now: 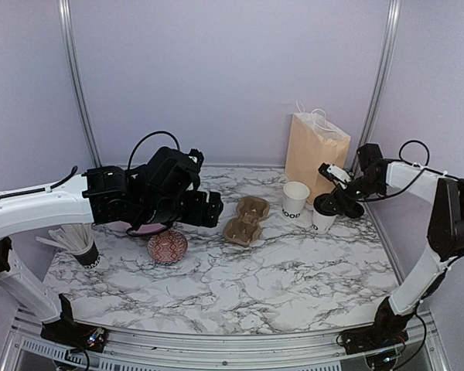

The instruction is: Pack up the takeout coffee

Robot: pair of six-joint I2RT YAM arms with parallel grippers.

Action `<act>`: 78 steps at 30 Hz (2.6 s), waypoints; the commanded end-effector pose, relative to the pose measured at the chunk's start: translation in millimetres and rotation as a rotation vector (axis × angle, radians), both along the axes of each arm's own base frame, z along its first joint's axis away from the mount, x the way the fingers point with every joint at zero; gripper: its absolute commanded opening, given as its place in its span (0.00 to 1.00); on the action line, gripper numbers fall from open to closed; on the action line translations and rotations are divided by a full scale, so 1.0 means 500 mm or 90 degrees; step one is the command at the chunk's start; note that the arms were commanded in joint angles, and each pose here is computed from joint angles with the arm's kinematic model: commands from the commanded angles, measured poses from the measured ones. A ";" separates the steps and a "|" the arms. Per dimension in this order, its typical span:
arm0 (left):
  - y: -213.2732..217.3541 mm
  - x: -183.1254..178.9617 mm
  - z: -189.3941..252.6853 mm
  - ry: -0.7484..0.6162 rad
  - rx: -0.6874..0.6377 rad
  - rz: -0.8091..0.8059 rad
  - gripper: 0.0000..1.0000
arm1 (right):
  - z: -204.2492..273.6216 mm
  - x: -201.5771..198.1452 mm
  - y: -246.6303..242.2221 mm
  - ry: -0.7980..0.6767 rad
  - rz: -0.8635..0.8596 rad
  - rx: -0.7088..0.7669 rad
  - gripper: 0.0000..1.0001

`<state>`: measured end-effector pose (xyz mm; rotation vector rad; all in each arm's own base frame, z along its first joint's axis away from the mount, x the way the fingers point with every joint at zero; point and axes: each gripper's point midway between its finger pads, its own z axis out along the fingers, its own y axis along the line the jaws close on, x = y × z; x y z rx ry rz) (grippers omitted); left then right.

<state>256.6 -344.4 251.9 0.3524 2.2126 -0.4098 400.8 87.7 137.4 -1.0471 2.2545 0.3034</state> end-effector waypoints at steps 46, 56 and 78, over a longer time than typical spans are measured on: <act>0.010 -0.005 -0.035 0.019 0.007 -0.005 0.96 | -0.017 0.036 0.237 0.059 0.169 -0.051 0.16; 0.010 -0.006 -0.034 0.020 0.005 -0.006 0.96 | 0.047 -0.103 0.296 0.019 0.262 -0.074 0.00; 0.107 0.026 -0.022 0.008 -0.015 0.087 0.99 | 0.030 -0.561 0.476 0.070 0.648 -0.040 0.00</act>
